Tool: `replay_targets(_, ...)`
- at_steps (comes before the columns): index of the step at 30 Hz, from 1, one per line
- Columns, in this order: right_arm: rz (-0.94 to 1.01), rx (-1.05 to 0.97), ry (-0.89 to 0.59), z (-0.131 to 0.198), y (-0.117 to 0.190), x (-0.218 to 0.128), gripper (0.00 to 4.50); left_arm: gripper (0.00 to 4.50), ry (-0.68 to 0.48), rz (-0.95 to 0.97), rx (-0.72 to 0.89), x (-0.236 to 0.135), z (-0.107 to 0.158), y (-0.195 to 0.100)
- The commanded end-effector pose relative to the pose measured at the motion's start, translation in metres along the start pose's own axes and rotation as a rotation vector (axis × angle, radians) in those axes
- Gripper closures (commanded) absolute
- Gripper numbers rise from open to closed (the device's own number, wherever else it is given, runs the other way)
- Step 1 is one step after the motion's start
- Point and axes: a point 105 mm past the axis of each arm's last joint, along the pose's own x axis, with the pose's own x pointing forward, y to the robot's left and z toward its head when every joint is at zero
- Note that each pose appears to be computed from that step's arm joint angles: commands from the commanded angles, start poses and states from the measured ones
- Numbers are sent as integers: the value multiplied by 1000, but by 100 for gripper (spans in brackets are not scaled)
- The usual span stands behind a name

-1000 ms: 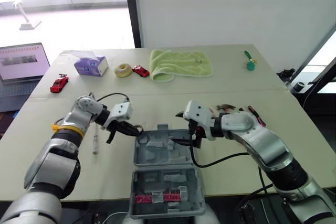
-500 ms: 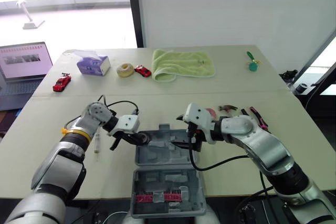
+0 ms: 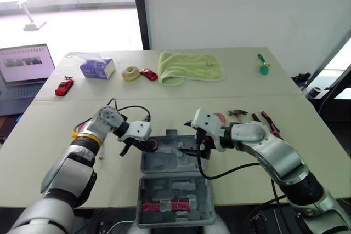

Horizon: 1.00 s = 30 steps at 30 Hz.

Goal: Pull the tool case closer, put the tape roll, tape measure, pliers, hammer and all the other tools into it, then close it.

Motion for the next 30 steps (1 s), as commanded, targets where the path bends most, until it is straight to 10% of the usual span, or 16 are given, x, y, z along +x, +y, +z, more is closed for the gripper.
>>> replay_targets(1, -14, -32, -57, 16, 1, -5, 0, 445, 24, 12, 16, -4, 3, 7)
replay_targets(11, -19, -28, -53, 15, 2, -7, 0, 445, 25, 37, 28, -8, 7, 13)
replay_targets(19, -16, -30, -58, 16, 1, -6, 0, 132, 7, 37, 36, -15, 12, 14)
replay_targets(30, -10, -36, -56, 15, 1, -5, 0, 132, -31, 107, 27, -37, 21, 21)
